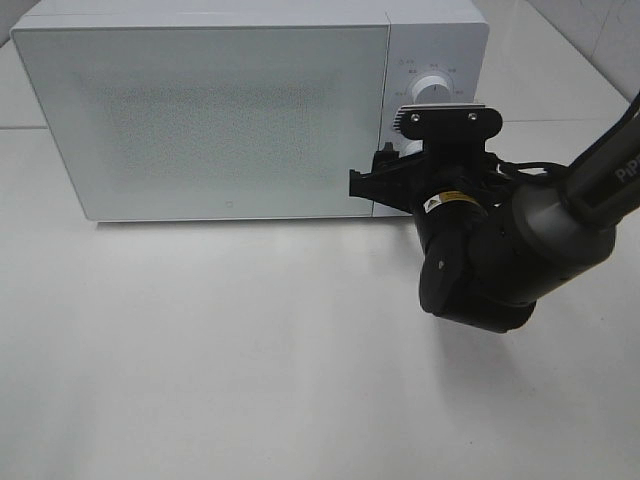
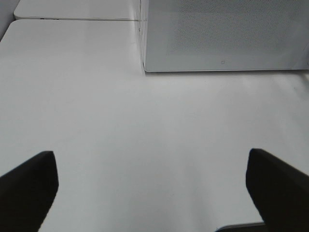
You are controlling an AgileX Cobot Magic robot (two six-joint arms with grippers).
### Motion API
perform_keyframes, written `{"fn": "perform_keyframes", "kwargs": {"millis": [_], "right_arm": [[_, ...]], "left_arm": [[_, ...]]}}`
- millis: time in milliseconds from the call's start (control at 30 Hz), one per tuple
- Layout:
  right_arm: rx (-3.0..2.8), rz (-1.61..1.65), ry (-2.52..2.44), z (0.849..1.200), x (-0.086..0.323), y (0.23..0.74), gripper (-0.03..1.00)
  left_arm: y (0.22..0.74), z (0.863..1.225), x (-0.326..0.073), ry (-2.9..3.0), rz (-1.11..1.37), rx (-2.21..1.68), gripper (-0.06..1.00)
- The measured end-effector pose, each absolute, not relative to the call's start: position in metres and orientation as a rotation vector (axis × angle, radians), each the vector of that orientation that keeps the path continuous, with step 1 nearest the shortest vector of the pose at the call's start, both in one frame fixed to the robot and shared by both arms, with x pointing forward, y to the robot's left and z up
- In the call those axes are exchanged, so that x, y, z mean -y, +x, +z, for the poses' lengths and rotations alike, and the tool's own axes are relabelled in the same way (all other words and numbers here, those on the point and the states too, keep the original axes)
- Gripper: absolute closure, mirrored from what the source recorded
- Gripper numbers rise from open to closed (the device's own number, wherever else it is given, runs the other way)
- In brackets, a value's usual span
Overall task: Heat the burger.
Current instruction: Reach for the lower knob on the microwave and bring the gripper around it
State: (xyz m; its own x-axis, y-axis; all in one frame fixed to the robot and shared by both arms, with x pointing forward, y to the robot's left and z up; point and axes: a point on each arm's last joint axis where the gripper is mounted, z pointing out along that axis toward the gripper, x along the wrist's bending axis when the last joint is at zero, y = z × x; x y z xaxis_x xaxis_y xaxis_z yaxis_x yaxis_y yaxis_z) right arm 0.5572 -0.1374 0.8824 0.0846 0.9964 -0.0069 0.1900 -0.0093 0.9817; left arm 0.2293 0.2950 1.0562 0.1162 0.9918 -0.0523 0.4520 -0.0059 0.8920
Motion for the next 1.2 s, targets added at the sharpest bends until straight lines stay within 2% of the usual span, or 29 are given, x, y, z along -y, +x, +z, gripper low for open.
{"fn": "perform_keyframes", "kwargs": {"millis": [533, 800, 967, 1033, 1067, 1133, 1200], "right_arm": [[-1.301, 1.069, 1.372, 0.883, 0.139, 0.563, 0.22], [-1.305, 1.075, 1.373, 0.881, 0.138, 0.563, 0.26], [-1.31, 1.082, 1.383, 0.875, 0.137, 0.563, 0.3], [-1.313, 1.079, 1.384, 0.874, 0.137, 0.563, 0.39], [-1.313, 1.079, 1.384, 0.874, 0.137, 0.563, 0.39], [-1.303, 1.072, 1.397, 0.873, 0.138, 0.563, 0.52], [-1.302, 1.071, 1.397, 0.873, 0.138, 0.563, 0.52]], "left_arm": [[0.229, 1.056, -0.295, 1.581, 0.837, -1.453, -0.03], [0.229, 1.056, -0.295, 1.581, 0.837, -1.453, -0.03], [0.229, 1.056, -0.295, 1.581, 0.837, -1.453, -0.03], [0.229, 1.056, -0.295, 1.581, 0.837, -1.453, -0.03], [0.229, 1.056, -0.295, 1.581, 0.837, -1.453, -0.03], [0.229, 1.056, -0.295, 1.581, 0.837, -1.453, -0.03], [0.229, 1.056, -0.295, 1.581, 0.837, -1.453, -0.03]]}}
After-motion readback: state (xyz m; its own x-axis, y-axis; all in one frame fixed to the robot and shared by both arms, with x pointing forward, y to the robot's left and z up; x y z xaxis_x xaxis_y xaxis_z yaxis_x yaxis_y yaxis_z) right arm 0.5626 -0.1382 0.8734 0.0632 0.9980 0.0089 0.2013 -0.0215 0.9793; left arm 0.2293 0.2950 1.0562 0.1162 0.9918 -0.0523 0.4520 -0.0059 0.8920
